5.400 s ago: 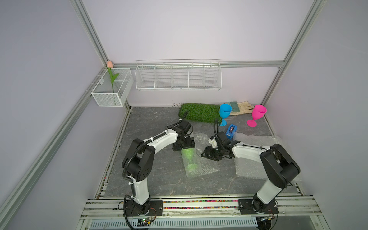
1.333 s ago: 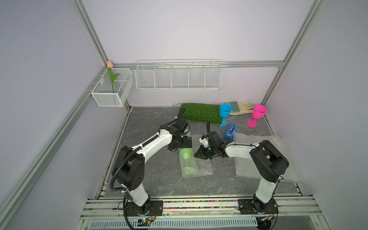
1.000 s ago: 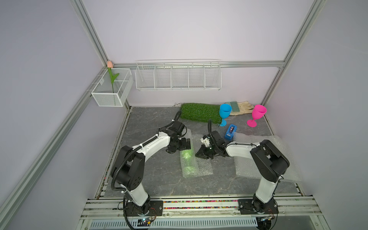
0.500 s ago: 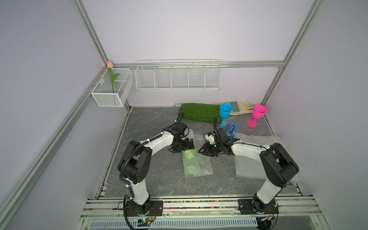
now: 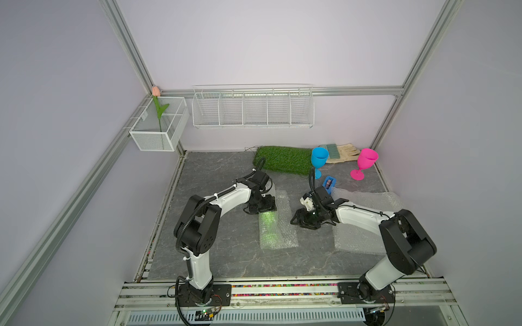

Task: Wrap wine glasses in bubble wrap
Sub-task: Adjust the bubble wrap at the center of the board.

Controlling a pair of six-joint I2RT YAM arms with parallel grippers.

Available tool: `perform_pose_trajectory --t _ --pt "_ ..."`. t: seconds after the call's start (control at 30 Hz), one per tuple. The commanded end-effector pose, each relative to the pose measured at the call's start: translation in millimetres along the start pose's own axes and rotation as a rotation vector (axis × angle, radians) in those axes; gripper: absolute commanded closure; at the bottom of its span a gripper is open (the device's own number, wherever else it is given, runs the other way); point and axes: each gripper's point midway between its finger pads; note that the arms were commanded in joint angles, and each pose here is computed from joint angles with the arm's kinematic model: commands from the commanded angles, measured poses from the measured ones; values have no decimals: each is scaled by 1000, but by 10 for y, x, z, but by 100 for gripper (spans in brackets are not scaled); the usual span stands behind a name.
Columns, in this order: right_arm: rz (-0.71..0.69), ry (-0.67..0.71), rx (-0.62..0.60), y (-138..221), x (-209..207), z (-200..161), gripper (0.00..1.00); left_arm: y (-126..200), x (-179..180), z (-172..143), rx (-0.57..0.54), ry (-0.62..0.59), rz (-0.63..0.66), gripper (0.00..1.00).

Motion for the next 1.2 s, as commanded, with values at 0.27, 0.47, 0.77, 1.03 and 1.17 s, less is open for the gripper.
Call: perform_pose_trajectory --t 0.27,0.47,0.77,1.03,1.17 --pt "199 -16 152 -295 159 -222 35 5 41 -41 21 -46 24 32" --pt "331 -59 171 -413 284 -302 35 -16 42 -52 24 -43 19 32" --pt "311 -82 126 -324 153 -404 49 -22 57 -65 27 -41 25 34" --pt "247 -56 83 -412 164 -127 57 -66 70 -94 36 -33 21 39" --pt "204 -66 52 -452 112 -15 62 -65 80 -98 33 -32 25 40"
Point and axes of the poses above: each gripper's point midway between its finger pads, its own y axis back along the fingers, its own x axis along the line the jaws close on, z = x × y, and after that the axes turned 6 degrees about -y, right-handed
